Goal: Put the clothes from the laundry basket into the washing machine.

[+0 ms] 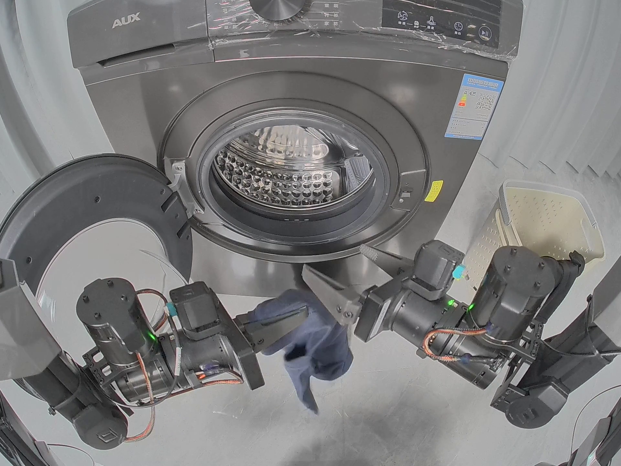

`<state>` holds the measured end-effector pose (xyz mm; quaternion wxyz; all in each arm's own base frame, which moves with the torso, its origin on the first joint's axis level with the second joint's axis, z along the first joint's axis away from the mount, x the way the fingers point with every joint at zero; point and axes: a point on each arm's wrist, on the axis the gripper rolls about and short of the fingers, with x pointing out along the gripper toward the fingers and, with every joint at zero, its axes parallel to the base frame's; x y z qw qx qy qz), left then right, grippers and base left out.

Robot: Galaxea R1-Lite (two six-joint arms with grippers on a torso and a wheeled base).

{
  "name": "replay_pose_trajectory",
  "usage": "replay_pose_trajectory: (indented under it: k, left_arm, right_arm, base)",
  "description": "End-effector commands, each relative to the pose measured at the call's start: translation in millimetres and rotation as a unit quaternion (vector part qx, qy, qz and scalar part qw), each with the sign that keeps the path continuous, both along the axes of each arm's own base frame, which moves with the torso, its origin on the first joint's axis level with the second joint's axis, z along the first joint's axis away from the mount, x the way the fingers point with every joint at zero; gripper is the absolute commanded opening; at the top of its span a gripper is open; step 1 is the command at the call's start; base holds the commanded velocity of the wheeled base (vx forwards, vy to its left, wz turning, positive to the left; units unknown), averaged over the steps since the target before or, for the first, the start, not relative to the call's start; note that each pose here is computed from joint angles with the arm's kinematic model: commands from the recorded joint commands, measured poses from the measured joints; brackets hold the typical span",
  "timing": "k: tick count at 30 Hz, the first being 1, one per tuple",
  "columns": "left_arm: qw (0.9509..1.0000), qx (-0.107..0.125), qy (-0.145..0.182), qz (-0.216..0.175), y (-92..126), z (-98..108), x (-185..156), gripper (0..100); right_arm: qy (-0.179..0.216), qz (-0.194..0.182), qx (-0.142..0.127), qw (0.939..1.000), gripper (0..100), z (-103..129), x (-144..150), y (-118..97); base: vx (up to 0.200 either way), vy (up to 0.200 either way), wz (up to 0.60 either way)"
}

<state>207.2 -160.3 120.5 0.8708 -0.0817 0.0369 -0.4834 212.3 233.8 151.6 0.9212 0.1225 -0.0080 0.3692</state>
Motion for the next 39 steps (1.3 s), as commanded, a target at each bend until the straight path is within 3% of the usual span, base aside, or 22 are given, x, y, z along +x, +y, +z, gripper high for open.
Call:
replay_pose_trajectory:
  k: [1, 11, 25, 39]
  left_arm:
    - [0.9985, -0.036, -0.04, 0.011, 2.7, 25.1, 4.8, 0]
    - [0.9931, -0.076, -0.06, 0.067, 3.0, 42.8, 26.3, 0]
    - [0.9903, -0.093, -0.083, 0.061, 8.7, 59.3, 17.6, 0]
    - [0.9907, -0.091, -0.086, 0.054, 8.2, 59.2, 15.8, 0]
  right_arm:
    - [0.022, -0.015, -0.026, 0.9993, 100, -11.7, -1.1, -13.6]
    - [0.052, -0.041, -0.063, 0.9958, 100, -23.8, 1.7, -33.4]
    - [0.059, -0.056, -0.078, 0.9936, 100, -30.4, 7.4, -40.4]
    - [0.057, -0.07, -0.082, 0.9925, 100, -40.2, 29.0, -33.3]
  base:
    - [0.0, 0.0, 0.0]
    - [0.0, 0.0, 0.0]
    - [0.0, 0.0, 0.0]
    - [0.0, 0.0, 0.0]
